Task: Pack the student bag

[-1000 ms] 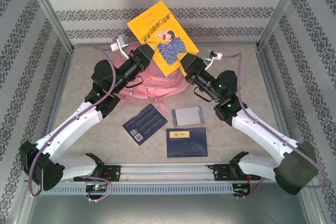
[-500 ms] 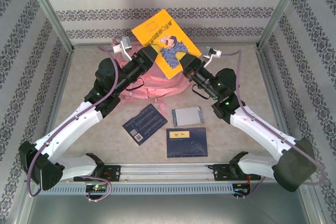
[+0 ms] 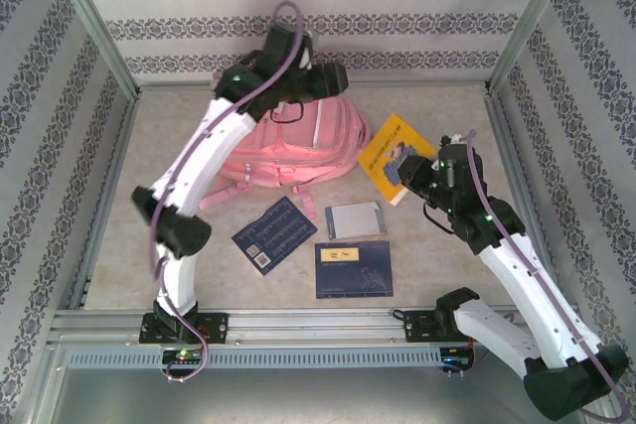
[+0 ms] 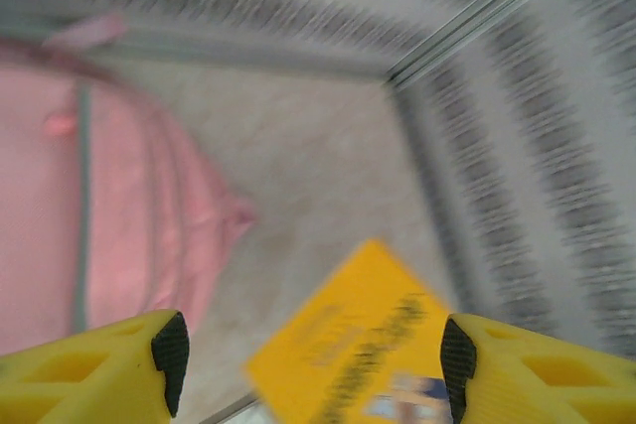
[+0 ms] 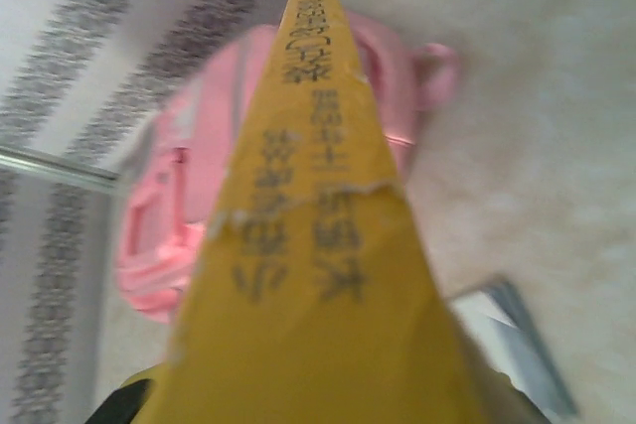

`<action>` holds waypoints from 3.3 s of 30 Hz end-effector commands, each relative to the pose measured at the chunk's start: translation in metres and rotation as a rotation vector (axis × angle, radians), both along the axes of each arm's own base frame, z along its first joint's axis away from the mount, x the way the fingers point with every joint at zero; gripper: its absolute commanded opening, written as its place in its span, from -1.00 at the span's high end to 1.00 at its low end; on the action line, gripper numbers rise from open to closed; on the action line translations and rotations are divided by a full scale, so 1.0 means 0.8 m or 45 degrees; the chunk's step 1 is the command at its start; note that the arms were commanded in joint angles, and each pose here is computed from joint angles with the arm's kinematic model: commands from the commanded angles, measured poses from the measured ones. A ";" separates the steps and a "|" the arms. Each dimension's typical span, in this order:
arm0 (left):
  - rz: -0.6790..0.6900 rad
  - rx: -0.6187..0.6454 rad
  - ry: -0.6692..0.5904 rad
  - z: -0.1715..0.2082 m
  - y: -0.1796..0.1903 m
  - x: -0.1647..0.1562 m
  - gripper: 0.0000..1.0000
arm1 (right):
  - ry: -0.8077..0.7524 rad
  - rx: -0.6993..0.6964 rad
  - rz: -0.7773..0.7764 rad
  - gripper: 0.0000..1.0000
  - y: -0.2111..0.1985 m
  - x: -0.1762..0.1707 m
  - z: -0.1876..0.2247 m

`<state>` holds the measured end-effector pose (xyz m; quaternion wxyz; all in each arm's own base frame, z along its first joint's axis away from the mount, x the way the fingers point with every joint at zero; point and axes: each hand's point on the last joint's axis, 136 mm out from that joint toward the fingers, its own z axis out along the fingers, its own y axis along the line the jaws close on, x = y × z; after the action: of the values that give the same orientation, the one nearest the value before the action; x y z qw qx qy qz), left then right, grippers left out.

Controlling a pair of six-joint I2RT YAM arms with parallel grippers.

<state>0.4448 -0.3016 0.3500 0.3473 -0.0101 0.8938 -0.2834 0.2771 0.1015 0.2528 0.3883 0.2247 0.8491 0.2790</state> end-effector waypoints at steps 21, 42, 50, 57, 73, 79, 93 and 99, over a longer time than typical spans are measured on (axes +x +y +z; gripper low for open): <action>0.046 -0.007 0.152 -0.195 0.017 0.160 -0.46 | 0.047 -0.110 -0.006 1.00 -0.039 -0.034 -0.039; -0.157 -0.446 0.322 -0.231 -0.024 0.151 -0.19 | 0.051 -0.102 0.041 1.00 -0.033 -0.035 -0.041; -0.147 -0.385 0.388 -0.269 -0.011 0.127 0.36 | 0.052 -0.096 0.040 1.00 -0.032 -0.033 -0.041; -0.117 -0.314 0.329 -0.229 0.003 0.133 1.00 | 0.013 -0.139 0.064 1.00 -0.033 -0.030 -0.026; -0.005 -0.442 0.236 -0.054 0.102 0.101 1.00 | -0.253 -0.032 0.298 1.00 0.019 0.032 0.058; -0.095 -0.541 0.245 -0.026 0.115 0.096 1.00 | -0.270 0.283 0.494 1.00 0.063 0.066 0.078; -0.140 -0.730 0.218 0.021 0.132 0.085 1.00 | -0.086 0.673 0.591 1.00 0.110 0.146 0.069; -0.157 -0.771 0.201 0.037 0.130 0.080 1.00 | -0.006 0.655 0.652 1.00 0.143 0.172 0.047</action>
<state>0.5274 -0.1975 0.2955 0.1757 -0.1400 0.8345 -0.5031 0.4086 0.1965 0.2519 0.2159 0.1499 0.8034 0.5343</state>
